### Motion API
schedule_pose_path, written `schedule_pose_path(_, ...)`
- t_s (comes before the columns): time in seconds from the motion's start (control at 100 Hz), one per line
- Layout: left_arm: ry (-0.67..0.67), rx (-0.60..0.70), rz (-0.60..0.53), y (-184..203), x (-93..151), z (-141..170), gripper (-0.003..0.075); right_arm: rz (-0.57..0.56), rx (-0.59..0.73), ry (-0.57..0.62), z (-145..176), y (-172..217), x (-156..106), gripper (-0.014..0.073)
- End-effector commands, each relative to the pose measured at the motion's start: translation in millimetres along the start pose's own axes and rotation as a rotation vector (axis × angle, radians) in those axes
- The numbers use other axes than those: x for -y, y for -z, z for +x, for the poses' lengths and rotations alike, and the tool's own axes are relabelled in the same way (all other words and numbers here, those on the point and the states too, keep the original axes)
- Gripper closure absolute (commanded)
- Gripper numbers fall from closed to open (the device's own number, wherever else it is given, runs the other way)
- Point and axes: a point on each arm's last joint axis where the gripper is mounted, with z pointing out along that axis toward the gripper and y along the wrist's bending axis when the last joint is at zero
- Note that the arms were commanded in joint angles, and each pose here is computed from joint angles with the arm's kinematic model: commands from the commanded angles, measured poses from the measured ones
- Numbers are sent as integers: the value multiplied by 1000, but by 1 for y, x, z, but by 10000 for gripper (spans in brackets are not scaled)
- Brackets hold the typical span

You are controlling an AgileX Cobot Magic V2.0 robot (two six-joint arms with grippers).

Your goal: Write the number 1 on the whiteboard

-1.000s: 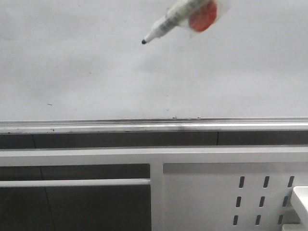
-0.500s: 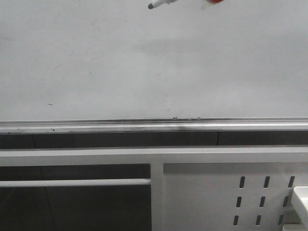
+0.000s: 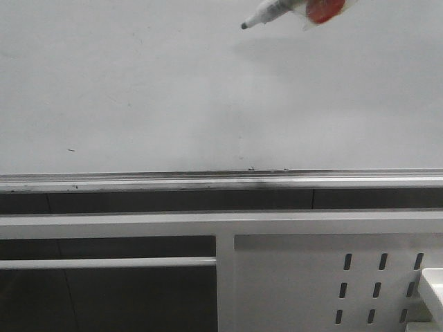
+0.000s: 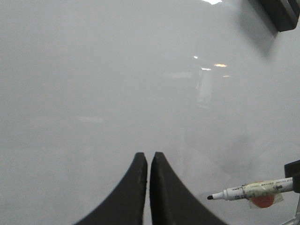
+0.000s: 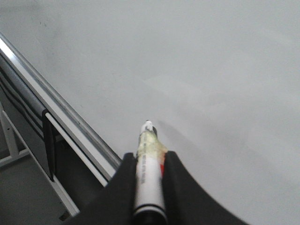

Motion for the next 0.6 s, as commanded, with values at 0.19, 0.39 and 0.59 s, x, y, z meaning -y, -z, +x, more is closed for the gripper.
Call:
schedule_pose_path(0.19, 12, 108, -7, -2, 0, -15, 740, 75, 150, 20, -19, -5, 9, 663)
schedule_pose_path(0.39, 12, 110, -7, -2, 0, -16, 740, 82, 163, 58, -21, -4, 10, 662)
schedule_pose_path(0.59, 12, 111, -7, -2, 0, -16, 740, 136, 129, 52, -15, -10, 20, 663)
